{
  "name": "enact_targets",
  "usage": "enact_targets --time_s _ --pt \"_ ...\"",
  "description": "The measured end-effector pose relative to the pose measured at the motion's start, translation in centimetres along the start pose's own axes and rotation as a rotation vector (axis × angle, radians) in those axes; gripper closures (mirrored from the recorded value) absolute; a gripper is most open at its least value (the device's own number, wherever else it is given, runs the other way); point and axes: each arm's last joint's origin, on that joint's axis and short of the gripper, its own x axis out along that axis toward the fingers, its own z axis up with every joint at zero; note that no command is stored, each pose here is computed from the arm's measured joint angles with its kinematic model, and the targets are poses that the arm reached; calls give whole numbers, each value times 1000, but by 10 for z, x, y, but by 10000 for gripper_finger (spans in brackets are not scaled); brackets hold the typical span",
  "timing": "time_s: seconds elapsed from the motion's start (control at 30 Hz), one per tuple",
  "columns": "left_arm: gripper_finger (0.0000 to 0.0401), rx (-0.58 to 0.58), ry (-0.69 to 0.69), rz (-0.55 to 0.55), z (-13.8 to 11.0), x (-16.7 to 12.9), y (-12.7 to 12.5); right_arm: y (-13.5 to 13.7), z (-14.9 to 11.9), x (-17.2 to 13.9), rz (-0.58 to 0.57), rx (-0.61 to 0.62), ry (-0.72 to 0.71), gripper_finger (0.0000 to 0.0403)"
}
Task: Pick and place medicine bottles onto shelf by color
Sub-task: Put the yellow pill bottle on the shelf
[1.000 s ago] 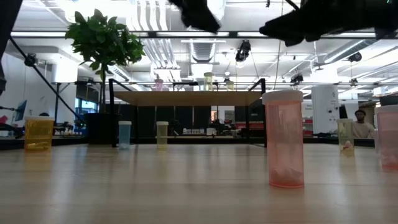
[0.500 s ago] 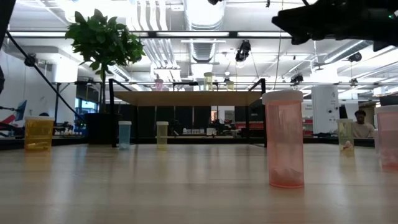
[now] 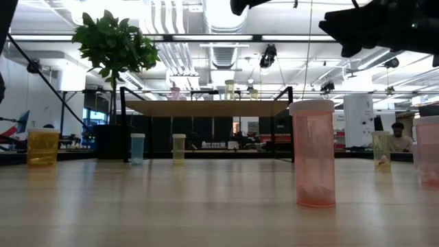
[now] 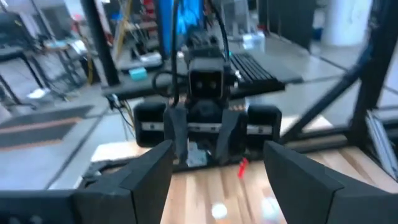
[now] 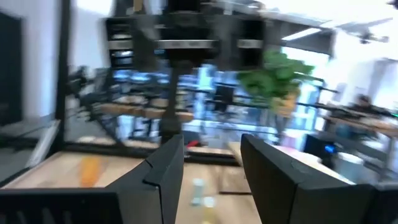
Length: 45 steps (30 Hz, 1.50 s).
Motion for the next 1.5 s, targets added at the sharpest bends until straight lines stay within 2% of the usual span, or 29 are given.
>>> enact_targets --time_s 0.1,0.27,0.37,0.5,1.13,1.5 --pt "168 0 -36 31 2 0 1 -1 0 -1 -42 25 3 252" --pt "168 -2 -91 51 7 0 2 2 -1 -2 60 84 -5 252" --pt "168 -26 -136 57 12 -1 3 2 -1 -2 64 134 -5 252" --pt "168 -51 -173 60 15 -2 3 2 -1 -4 59 136 7 252" --pt "168 -53 -205 66 18 -2 4 3 -8 -9 65 188 115 252" --pt "168 -53 -202 65 17 -1 4 3 -9 -9 62 234 126 252"
